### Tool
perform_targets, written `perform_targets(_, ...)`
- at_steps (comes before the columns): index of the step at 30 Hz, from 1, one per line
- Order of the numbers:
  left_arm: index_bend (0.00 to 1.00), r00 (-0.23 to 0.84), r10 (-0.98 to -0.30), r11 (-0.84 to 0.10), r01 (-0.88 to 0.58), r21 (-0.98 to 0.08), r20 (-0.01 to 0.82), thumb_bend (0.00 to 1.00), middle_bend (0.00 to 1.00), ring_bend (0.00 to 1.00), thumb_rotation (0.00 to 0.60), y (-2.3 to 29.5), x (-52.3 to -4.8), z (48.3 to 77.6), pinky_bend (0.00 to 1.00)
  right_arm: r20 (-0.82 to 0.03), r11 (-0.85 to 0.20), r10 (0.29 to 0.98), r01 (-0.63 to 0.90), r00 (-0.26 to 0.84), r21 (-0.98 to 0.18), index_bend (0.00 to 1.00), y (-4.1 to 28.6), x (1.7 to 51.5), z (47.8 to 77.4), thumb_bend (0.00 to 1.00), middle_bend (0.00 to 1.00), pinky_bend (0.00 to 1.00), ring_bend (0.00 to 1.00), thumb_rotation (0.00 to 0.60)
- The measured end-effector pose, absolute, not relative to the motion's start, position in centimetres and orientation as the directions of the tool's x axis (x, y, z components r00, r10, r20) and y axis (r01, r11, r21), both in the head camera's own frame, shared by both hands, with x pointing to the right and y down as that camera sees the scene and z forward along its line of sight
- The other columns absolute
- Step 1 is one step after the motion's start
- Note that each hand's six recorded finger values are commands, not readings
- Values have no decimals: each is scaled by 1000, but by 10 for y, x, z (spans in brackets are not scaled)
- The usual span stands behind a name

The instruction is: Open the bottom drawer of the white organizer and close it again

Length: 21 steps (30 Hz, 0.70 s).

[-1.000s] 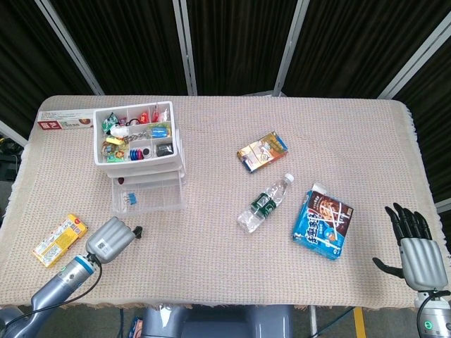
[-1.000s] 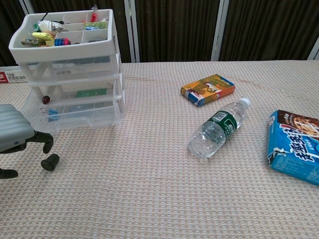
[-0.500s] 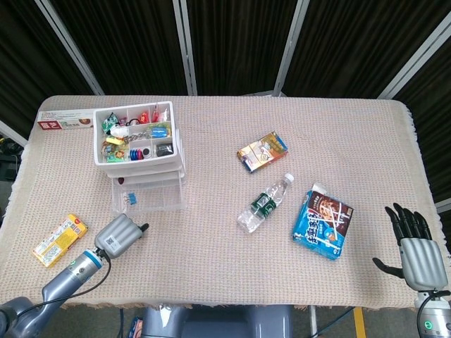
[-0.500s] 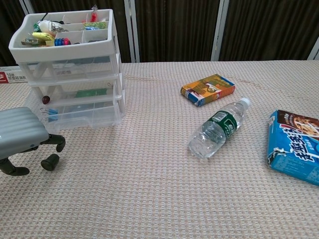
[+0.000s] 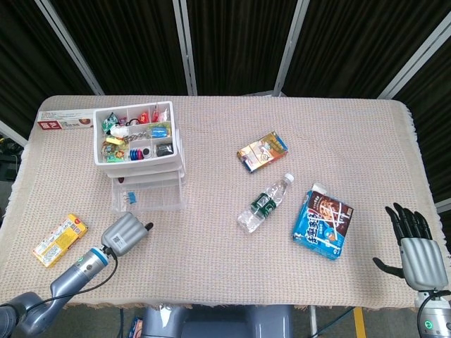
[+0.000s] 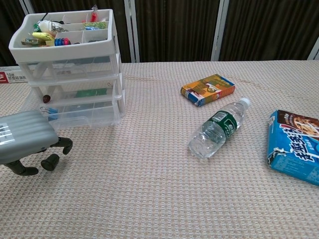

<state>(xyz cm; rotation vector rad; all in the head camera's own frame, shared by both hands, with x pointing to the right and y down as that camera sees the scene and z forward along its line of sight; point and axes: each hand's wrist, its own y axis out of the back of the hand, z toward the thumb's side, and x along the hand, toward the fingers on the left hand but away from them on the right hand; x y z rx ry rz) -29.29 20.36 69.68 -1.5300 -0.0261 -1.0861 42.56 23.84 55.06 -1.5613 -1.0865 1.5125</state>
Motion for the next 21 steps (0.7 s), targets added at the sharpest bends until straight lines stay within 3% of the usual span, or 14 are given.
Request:
perform_targets(11,562,568,-530,-304,565,-767,629,406,1000,941,600,207,-290,703,820,-410,-405,911,100,-34,-909,54,238,426,551,7,0,0,0,600)
perform_targets(21,574,578,-532,-300,555,-776,619,411,1000,941,600,207,-290,699,819,-409,-404,912,101,-34,-909,54,238,426,550,7,0,0,0,600)
